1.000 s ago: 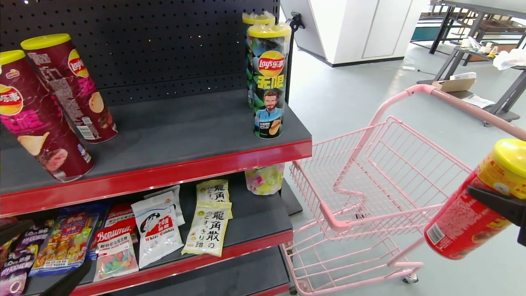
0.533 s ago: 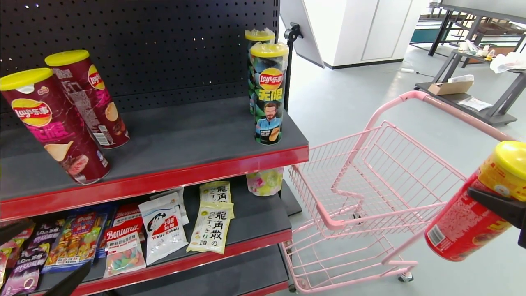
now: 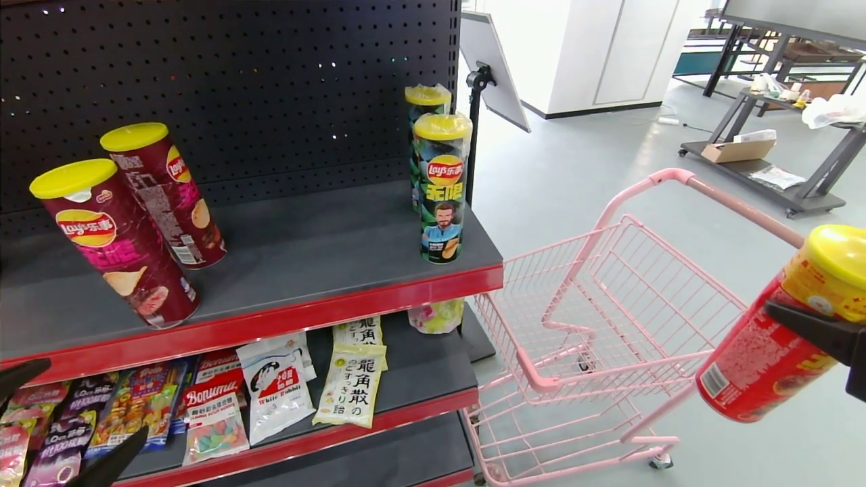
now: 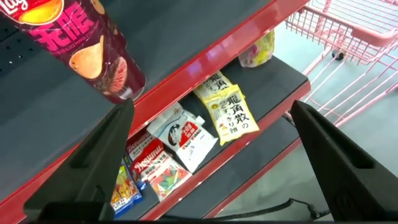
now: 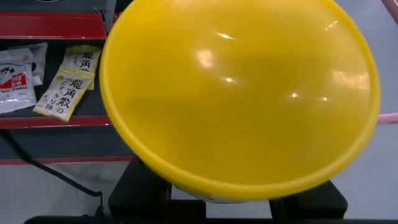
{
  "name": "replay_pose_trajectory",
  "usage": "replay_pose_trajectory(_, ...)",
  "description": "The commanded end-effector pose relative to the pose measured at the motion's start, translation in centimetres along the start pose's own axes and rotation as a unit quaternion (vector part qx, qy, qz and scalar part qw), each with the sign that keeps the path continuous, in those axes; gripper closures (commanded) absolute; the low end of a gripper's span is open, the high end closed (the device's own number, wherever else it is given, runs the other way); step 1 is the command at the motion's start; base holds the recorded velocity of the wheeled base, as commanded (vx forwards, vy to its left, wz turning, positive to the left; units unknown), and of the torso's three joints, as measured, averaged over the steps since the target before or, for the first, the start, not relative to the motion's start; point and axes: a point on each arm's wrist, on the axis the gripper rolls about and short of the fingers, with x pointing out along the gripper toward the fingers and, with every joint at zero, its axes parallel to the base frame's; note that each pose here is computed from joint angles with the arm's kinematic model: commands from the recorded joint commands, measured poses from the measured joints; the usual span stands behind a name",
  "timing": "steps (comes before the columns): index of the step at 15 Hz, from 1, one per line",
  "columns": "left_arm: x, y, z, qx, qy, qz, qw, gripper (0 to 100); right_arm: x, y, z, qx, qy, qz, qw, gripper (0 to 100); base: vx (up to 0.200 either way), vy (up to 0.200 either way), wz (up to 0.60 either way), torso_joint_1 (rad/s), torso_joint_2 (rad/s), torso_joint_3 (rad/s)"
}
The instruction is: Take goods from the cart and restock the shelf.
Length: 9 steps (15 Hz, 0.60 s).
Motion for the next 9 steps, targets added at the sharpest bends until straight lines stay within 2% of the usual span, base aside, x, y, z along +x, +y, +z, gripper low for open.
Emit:
replay_pose_trajectory(1,-0.1,-0.02,-0.1,0.0,-0.001,0.001,1.0,0,0.38,0.02,-0.05,-0.001,0.008,-0.001,1.0,100,0.0,0.0,0.0,0.0,0.0,0.0)
replay_pose_trajectory(9,-0.24,0.07,0.17,0.0,-0.009,0.004,1.0,0,0.19,0.02,-0.34,-0.008,0.008,-0.001,1.0,100,0.0,0.0,0.6,0.007,0.0,-0.002)
